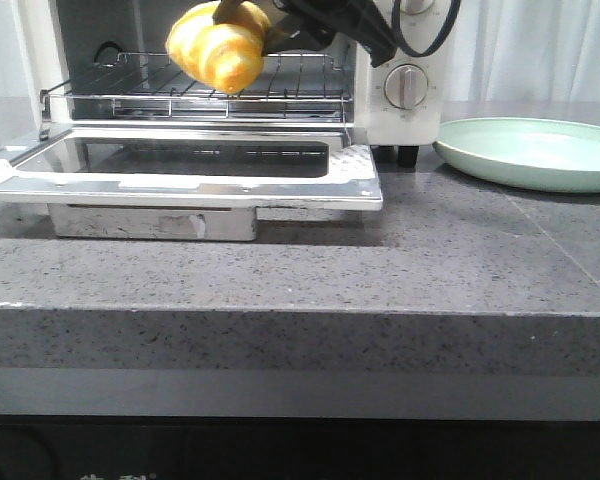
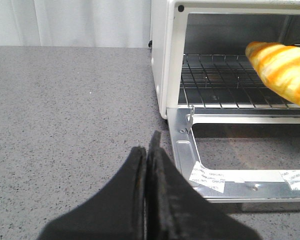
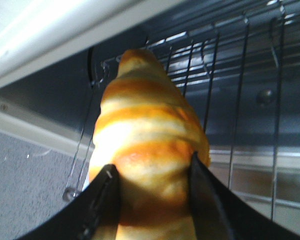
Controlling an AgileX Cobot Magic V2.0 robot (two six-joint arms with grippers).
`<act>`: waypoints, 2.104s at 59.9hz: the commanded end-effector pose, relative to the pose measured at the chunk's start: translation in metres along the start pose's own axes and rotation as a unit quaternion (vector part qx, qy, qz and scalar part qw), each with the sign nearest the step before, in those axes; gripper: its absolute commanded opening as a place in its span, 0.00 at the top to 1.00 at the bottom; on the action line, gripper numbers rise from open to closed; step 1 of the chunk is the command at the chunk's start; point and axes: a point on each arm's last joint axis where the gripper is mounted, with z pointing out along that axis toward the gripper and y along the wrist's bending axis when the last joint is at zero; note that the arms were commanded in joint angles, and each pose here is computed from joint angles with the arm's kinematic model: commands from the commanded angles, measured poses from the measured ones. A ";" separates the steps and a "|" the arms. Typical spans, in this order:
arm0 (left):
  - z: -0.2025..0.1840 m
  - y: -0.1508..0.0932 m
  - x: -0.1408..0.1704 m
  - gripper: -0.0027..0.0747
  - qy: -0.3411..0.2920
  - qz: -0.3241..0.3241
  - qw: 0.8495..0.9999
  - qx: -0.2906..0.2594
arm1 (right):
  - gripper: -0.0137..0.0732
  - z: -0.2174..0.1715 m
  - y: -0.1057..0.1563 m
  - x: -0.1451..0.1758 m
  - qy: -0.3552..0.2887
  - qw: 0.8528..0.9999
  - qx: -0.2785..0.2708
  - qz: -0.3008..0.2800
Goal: Put bread in oven
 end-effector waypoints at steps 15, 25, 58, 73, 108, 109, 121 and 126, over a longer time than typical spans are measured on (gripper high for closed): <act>-0.002 0.001 -0.016 0.99 -0.050 -0.005 0.999 -0.003 | 0.80 -0.011 0.015 -0.027 -0.088 0.996 -0.020 0.000; -0.002 0.001 -0.016 0.99 -0.050 -0.005 0.999 -0.003 | 0.63 -0.007 0.012 -0.024 -0.084 0.996 -0.016 0.000; -0.002 0.001 -0.016 0.99 -0.050 -0.005 0.999 -0.003 | 0.27 -0.012 0.018 -0.028 -0.088 0.996 -0.025 0.000; -0.002 0.001 -0.016 0.99 -0.050 -0.005 0.999 -0.003 | 0.27 -0.035 0.017 -0.029 -0.090 0.996 -0.027 0.001; -0.002 0.001 -0.015 0.99 -0.049 -0.005 0.999 -0.003 | 0.39 -0.123 0.029 -0.018 0.010 0.987 -0.038 -0.158; -0.002 0.001 -0.015 0.99 -0.049 -0.005 0.999 -0.003 | 0.42 -0.125 0.028 -0.018 0.015 0.986 -0.035 -0.163; -0.002 0.001 -0.015 0.99 -0.049 -0.005 0.999 -0.003 | 0.74 -0.156 0.016 -0.032 0.025 0.980 0.003 -0.195; -0.002 0.001 -0.015 0.99 -0.049 -0.005 0.999 -0.003 | 0.88 -0.173 0.005 -0.042 0.023 0.976 0.036 -0.213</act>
